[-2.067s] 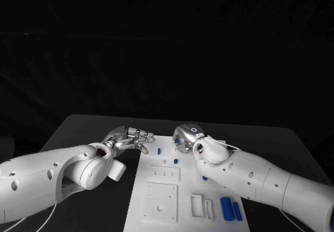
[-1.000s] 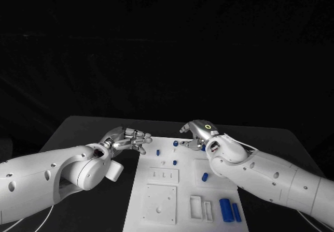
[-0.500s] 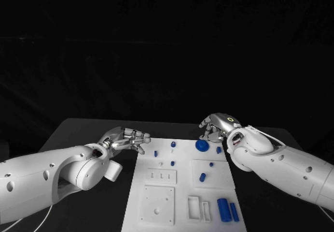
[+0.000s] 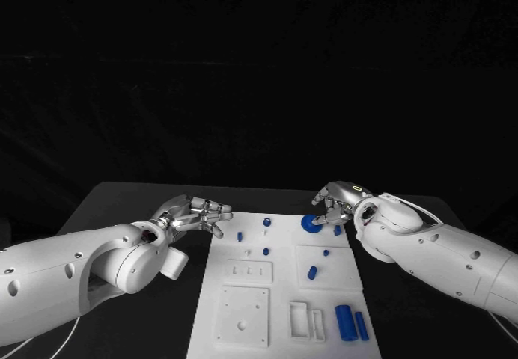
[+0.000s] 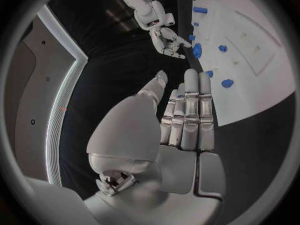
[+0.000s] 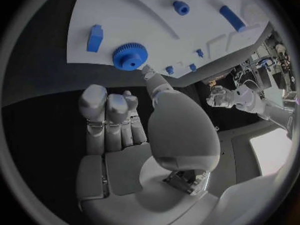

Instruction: Assemble the parts on the task board

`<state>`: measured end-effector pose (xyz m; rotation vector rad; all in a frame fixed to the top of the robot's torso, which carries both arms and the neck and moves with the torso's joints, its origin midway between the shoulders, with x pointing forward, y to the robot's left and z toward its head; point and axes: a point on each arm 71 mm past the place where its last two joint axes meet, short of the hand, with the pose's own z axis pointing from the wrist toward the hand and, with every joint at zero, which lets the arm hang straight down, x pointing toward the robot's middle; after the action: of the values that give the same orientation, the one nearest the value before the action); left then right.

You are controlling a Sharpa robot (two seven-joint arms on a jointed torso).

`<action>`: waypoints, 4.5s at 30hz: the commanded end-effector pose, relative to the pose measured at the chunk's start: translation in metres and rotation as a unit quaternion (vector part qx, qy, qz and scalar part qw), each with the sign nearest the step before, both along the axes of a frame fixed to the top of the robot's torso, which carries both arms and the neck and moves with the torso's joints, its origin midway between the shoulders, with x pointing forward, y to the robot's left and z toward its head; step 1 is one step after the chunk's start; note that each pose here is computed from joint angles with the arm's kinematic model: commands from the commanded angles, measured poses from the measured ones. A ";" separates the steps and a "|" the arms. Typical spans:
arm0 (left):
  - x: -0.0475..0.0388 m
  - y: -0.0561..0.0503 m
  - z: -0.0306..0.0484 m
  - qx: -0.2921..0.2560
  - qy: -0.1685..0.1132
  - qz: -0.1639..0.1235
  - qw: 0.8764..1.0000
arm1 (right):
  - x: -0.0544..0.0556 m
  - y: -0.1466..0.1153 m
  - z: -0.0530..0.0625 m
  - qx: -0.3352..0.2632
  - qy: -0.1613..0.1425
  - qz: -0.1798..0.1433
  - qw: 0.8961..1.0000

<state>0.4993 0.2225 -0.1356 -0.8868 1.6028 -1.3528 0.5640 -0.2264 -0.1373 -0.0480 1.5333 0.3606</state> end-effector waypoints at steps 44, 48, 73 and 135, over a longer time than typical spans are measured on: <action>0.0020 -0.004 -0.0010 0.002 0.002 -0.013 1.000 | 0.008 -0.001 -0.036 -0.027 0.090 0.002 0.996; 0.0021 -0.003 -0.0012 0.003 0.002 -0.012 1.000 | 0.007 0.000 -0.036 -0.028 0.087 0.003 0.996; 0.0010 -0.002 -0.0012 0.003 0.003 -0.012 1.000 | -0.007 0.026 -0.018 -0.038 0.007 0.014 0.999; 0.0008 -0.007 -0.0015 0.003 0.005 -0.019 1.000 | -0.026 0.140 -0.031 -0.048 -0.026 0.101 0.993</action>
<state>0.5005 0.2179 -0.1384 -0.8788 1.6299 -1.3535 0.5375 -0.0864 -0.1656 -0.2753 1.4868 0.4590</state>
